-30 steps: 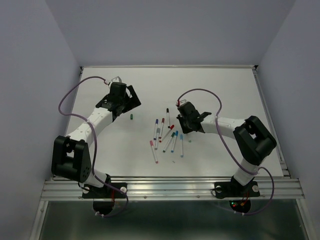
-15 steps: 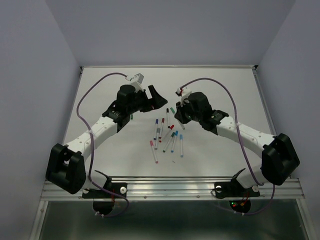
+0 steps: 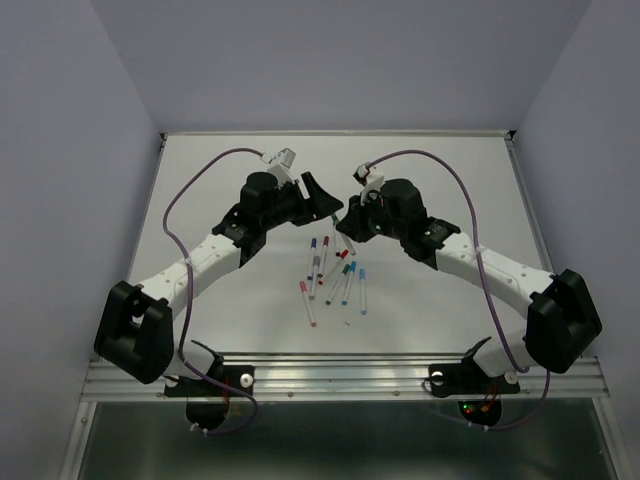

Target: Open the pen caps

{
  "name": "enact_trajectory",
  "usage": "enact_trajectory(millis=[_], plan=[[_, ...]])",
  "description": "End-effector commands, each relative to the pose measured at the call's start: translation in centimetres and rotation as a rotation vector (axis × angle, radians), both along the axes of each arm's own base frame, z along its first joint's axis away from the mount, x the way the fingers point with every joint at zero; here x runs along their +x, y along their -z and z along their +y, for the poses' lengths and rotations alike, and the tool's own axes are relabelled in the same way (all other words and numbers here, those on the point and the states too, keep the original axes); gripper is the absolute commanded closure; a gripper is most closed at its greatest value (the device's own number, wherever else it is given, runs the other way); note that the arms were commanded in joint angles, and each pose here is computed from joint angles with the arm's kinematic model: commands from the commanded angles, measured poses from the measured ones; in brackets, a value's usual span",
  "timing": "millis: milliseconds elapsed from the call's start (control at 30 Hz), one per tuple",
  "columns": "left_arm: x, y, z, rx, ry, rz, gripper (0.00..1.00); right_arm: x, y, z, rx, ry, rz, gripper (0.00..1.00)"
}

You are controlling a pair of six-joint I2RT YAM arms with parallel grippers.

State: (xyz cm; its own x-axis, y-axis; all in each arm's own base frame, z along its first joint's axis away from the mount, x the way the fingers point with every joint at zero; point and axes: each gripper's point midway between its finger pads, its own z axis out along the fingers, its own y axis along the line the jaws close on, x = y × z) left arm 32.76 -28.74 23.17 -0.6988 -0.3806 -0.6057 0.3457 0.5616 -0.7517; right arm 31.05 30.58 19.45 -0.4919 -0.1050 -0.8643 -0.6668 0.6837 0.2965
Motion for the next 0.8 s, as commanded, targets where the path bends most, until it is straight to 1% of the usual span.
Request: enact_trajectory(millis=[0,67,200,233,300,367,400,467,500,600,633,733,767], plan=[[0.2,-1.7,-0.8,-0.040,0.017,-0.054,0.24,1.1,-5.6,1.3,0.151,0.016,-0.063,0.99],[0.2,-1.7,-0.9,-0.039,0.014,-0.054,0.25,1.2,-6.0,1.4,0.169,0.026,-0.052,0.99],[0.3,-1.7,-1.0,-0.040,0.010,-0.050,0.31,1.1,-6.5,1.5,0.189,0.029,-0.049,0.99],[0.4,-1.8,-1.0,-0.040,0.010,-0.052,0.37,0.9,-6.4,1.6,0.194,0.015,-0.045,0.99],[0.4,-1.7,-1.2,-0.042,0.012,-0.048,0.46,0.8,-6.7,1.8,0.205,0.004,-0.050,0.99],[0.4,-1.6,-1.3,-0.042,0.015,-0.045,0.52,0.6,-6.7,2.0,0.208,-0.010,-0.043,0.99],[0.4,-1.5,-1.4,-0.041,0.015,-0.044,0.53,0.6,-6.6,2.0,0.208,-0.010,-0.040,0.99],[0.6,-1.4,-1.4,-0.036,0.005,-0.042,0.62,0.7,-6.5,2.1,0.207,-0.011,-0.036,0.99],[0.6,-1.3,-1.4,-0.034,0.005,-0.042,0.63,0.7,-6.6,2.1,0.210,-0.011,-0.037,0.99],[0.6,-1.0,-1.4,-0.028,0.007,-0.038,0.76,0.8,-6.6,2.2,0.215,-0.003,-0.030,0.99],[0.5,-1.0,-1.5,-0.029,0.010,-0.035,0.84,0.9,-6.9,2.2,0.220,0.000,-0.030,0.99],[0.8,-0.8,-1.3,-0.027,-0.012,-0.028,0.95,1.0,-6.5,2.7,0.216,-0.017,-0.005,0.99],[0.9,-0.9,-1.2,-0.027,-0.020,-0.029,0.97,0.6,-6.2,3.1,0.207,-0.050,0.011,0.99]])
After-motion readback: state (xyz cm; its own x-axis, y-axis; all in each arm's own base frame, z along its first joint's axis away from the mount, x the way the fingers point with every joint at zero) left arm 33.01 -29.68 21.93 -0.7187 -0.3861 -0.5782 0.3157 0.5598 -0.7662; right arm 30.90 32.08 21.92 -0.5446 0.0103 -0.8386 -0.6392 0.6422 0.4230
